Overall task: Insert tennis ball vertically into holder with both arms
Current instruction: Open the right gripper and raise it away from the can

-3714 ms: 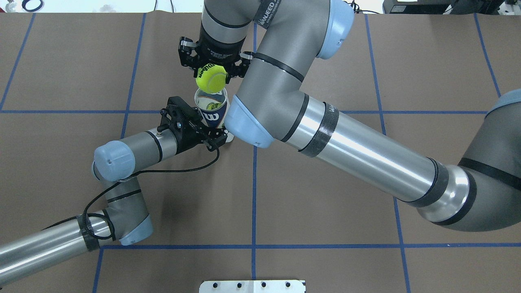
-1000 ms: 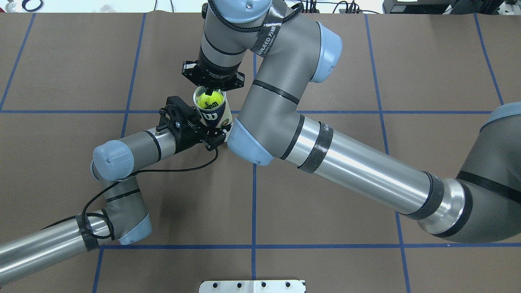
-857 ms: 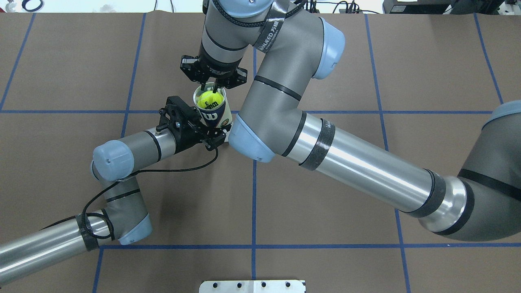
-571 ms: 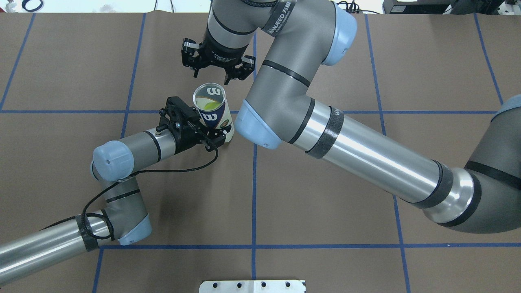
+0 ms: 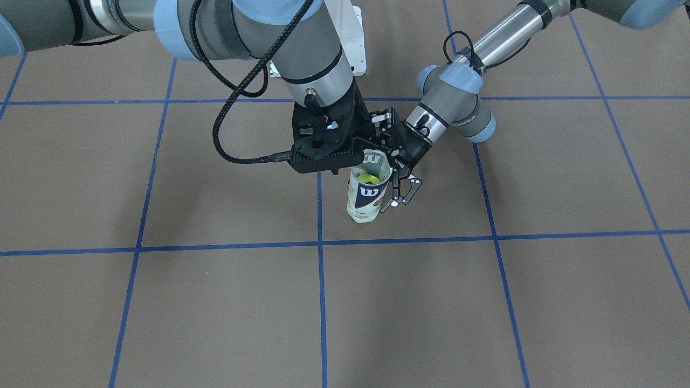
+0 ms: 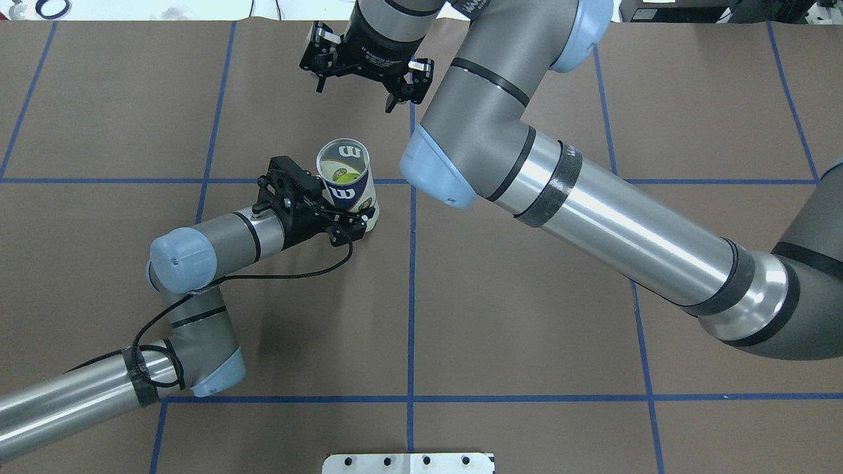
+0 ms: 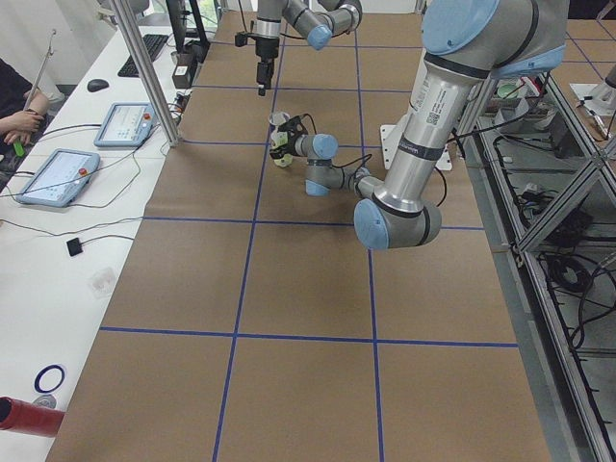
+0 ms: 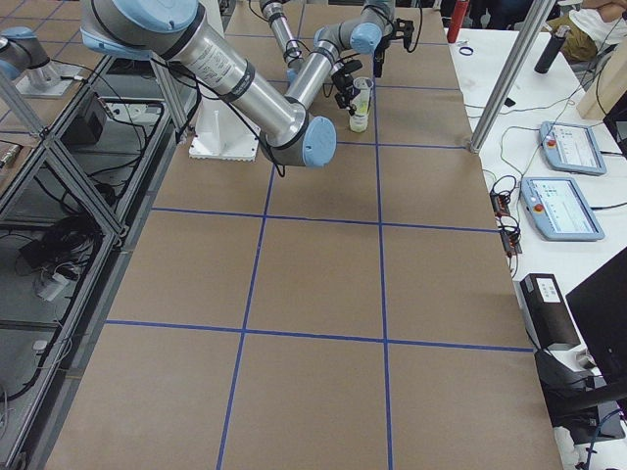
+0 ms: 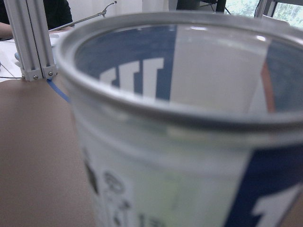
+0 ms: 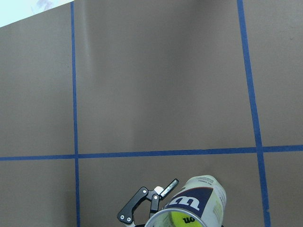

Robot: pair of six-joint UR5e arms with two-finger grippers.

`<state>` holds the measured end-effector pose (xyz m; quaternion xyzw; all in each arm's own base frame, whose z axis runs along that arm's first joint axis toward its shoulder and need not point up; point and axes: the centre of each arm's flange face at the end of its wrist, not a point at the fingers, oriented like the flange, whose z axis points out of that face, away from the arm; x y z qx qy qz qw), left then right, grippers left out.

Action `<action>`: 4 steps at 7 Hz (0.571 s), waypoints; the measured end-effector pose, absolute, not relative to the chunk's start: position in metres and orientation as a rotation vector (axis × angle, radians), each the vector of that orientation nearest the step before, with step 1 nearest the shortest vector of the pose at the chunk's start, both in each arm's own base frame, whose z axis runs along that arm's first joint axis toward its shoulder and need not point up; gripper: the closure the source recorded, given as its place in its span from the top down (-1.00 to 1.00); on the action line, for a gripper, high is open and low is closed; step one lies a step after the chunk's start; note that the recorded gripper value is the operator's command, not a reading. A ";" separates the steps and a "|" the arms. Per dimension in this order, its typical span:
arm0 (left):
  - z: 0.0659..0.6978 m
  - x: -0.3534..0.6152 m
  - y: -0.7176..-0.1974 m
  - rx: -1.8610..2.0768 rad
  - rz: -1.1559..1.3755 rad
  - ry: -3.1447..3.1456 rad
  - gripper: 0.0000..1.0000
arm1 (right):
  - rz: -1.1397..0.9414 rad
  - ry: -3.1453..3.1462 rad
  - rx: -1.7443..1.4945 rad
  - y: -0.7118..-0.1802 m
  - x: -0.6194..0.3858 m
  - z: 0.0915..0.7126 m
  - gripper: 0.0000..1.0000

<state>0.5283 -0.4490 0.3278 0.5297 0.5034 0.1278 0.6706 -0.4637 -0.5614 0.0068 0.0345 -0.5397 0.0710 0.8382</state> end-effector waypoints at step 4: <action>0.329 0.525 -0.449 1.194 0.288 1.135 0.97 | 0.163 -1.148 0.062 -0.583 -0.433 0.017 0.99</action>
